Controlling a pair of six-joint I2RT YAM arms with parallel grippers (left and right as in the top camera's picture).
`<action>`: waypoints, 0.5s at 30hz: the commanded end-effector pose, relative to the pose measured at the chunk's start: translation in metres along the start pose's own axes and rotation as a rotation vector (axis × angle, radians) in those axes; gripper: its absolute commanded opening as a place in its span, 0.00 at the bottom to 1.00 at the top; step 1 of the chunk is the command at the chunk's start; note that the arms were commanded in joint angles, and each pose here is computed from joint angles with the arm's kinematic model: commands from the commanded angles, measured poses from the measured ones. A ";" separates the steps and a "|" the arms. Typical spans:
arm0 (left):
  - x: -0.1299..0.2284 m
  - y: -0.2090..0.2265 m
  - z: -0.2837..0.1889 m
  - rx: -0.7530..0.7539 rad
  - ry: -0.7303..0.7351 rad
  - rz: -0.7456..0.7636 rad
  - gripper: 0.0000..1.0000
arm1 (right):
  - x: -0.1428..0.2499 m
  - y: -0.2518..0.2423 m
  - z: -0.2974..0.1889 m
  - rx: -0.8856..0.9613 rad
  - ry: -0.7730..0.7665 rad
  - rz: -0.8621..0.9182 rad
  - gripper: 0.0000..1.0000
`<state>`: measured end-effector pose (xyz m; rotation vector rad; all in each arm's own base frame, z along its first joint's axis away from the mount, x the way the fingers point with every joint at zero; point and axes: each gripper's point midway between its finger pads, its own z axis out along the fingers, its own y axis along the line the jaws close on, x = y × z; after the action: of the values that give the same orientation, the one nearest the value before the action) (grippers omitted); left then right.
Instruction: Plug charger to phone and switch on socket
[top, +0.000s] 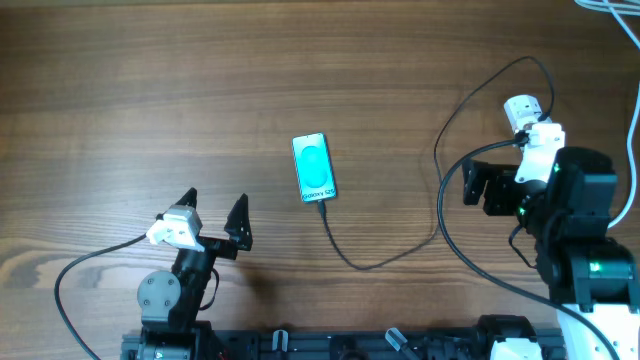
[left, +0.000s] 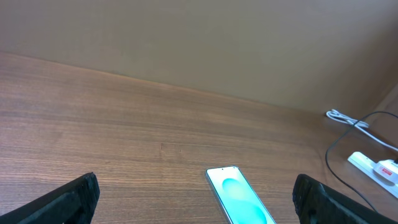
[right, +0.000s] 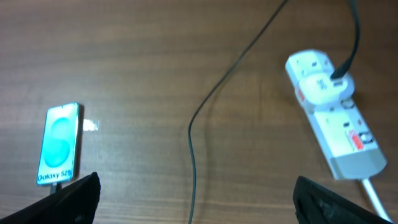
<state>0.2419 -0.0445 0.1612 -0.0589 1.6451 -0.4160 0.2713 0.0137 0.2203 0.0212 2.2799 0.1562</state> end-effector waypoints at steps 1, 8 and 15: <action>0.001 0.004 0.000 -0.017 -0.002 0.014 1.00 | -0.019 0.004 -0.010 -0.016 -0.102 -0.036 1.00; 0.001 0.004 0.000 -0.017 -0.002 0.014 1.00 | -0.029 0.020 -0.023 -0.096 -0.185 -0.083 1.00; 0.001 0.004 0.000 -0.017 -0.002 0.014 1.00 | -0.004 0.032 -0.003 -0.189 -0.297 -0.112 1.00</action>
<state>0.2419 -0.0445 0.1612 -0.0589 1.6451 -0.4160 0.2761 0.0304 0.2483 -0.1030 1.9905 0.2167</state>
